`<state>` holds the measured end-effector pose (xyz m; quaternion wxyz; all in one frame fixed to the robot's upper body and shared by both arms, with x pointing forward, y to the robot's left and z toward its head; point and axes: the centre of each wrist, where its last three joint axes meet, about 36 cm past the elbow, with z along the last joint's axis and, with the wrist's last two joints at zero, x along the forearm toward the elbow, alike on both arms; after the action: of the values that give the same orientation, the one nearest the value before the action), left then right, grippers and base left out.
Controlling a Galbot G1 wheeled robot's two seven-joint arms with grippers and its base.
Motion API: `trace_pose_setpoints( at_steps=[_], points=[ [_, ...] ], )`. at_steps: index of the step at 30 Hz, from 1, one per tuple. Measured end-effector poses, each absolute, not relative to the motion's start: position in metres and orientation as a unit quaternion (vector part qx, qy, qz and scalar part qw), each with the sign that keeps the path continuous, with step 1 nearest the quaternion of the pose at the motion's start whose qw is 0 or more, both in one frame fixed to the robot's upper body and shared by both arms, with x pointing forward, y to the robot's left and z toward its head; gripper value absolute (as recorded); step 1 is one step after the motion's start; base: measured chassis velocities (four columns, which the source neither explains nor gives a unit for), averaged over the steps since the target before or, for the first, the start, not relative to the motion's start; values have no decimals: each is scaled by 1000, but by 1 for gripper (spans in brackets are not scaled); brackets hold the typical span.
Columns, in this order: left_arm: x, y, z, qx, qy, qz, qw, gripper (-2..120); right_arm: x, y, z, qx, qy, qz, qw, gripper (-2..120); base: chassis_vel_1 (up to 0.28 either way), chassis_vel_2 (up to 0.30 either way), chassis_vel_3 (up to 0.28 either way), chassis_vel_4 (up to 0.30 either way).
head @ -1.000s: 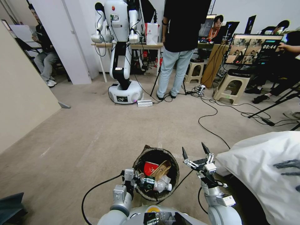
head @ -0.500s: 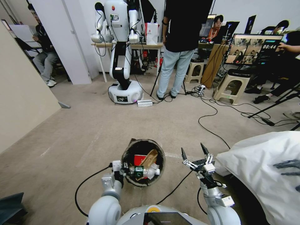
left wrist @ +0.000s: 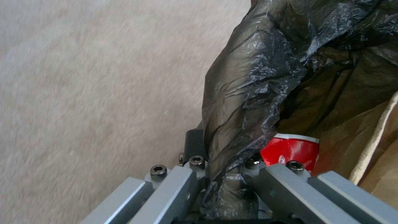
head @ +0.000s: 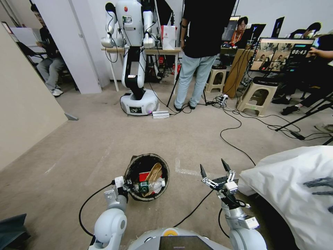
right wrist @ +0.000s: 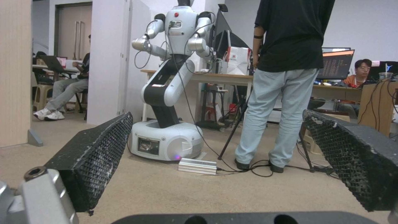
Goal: Pick up the trash bin, then pick up the garbage from the floor and place it into the trash bin.
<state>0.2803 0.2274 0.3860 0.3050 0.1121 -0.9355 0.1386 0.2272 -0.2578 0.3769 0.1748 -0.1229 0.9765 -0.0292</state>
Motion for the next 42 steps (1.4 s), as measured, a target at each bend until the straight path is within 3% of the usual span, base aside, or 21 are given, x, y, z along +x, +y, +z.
trace_pose_setpoints(
  at_steps=[24,35,37,42],
  points=[
    [283,225,371,127,-914,167,347,1,226,-258,368,-126,976,-31,173,100,0,0,0,0],
    [286,225,372,113,-916,171,344,38,226,-258,366,-128,976,-32,172,100,0,0,0,0],
    [287,225,376,110,-918,172,340,50,226,-258,365,-129,976,-32,172,100,0,0,0,0],
    [287,223,379,104,-920,174,336,63,226,-257,365,-130,976,-32,172,100,0,0,0,0]
  ],
)
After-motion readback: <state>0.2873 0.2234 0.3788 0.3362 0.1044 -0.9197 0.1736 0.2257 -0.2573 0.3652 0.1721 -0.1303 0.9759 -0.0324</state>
